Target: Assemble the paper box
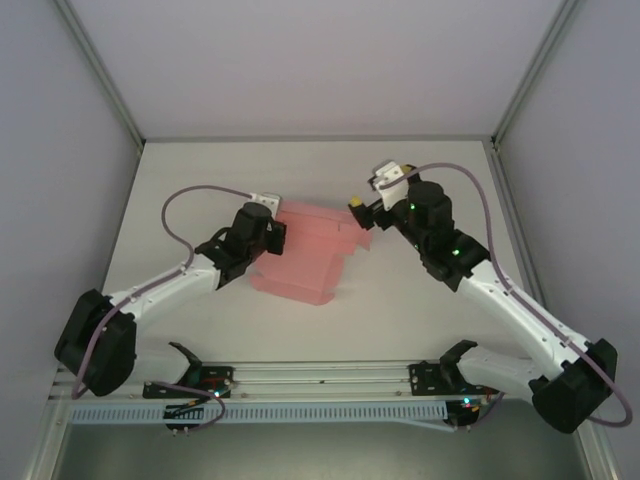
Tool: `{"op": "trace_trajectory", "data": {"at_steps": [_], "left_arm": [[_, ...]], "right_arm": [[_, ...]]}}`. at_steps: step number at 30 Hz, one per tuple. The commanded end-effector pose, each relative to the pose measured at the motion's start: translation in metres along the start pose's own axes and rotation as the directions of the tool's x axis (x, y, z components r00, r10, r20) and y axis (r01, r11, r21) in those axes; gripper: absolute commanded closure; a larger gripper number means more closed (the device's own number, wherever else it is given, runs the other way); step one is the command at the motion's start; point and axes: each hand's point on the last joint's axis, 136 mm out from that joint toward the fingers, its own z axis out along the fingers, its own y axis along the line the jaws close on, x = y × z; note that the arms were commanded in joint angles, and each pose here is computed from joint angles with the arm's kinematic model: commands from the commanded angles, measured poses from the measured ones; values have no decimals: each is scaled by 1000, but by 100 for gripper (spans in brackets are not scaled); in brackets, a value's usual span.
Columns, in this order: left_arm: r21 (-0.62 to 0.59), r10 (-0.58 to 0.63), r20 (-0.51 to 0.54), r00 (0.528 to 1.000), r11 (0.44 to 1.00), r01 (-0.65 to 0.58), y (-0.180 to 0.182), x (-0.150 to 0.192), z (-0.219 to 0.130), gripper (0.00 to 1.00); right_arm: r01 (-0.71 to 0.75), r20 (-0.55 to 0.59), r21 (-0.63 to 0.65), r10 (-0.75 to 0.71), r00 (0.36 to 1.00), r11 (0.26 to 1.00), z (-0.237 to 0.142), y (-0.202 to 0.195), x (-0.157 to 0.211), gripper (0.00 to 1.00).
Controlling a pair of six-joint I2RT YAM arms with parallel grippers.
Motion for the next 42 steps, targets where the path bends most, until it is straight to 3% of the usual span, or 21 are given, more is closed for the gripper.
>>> {"op": "trace_trajectory", "data": {"at_steps": [1, 6, 14, 19, 21, 25, 31, 35, 42], "left_arm": [[-1, 6, 72, 997, 1000, -6, 1, -18, -13, 100], [20, -3, 80, 997, 1000, 1, -3, -21, -17, 100], [47, -32, 68, 997, 999, 28, -8, -22, -14, 100], [80, -58, 52, 997, 995, 54, -15, -21, -10, 100], [101, -65, 50, 997, 993, 59, -19, -20, -8, 100], [91, -86, 40, 996, 993, 82, -17, -17, -6, 100], [-41, -122, 67, 990, 991, 125, 9, -15, -10, 100], [-65, -139, 75, 987, 987, 144, 20, -10, -12, 100], [-95, -140, 75, 987, 985, 147, 29, -7, -17, 100]], "right_arm": [[-123, -62, 11, 123, 990, 992, 5, -5, 17, 0], [-136, -172, -84, 120, 978, 987, 24, 19, 49, 0], [-166, -197, -311, 107, 975, 936, 53, 70, 61, 0], [-153, -152, -237, 119, 981, 960, 70, 73, 58, 0], [-211, -91, -131, 201, 975, 969, 77, 62, 51, 0], [-322, 5, -47, 323, 946, 945, 80, 59, 39, 0], [-418, -149, 149, 438, 886, 896, 55, 39, 86, 0], [-449, -275, 177, 482, 832, 876, 26, 45, 130, 0], [-521, -312, 163, 545, 778, 838, 4, 57, 176, 0]]}}
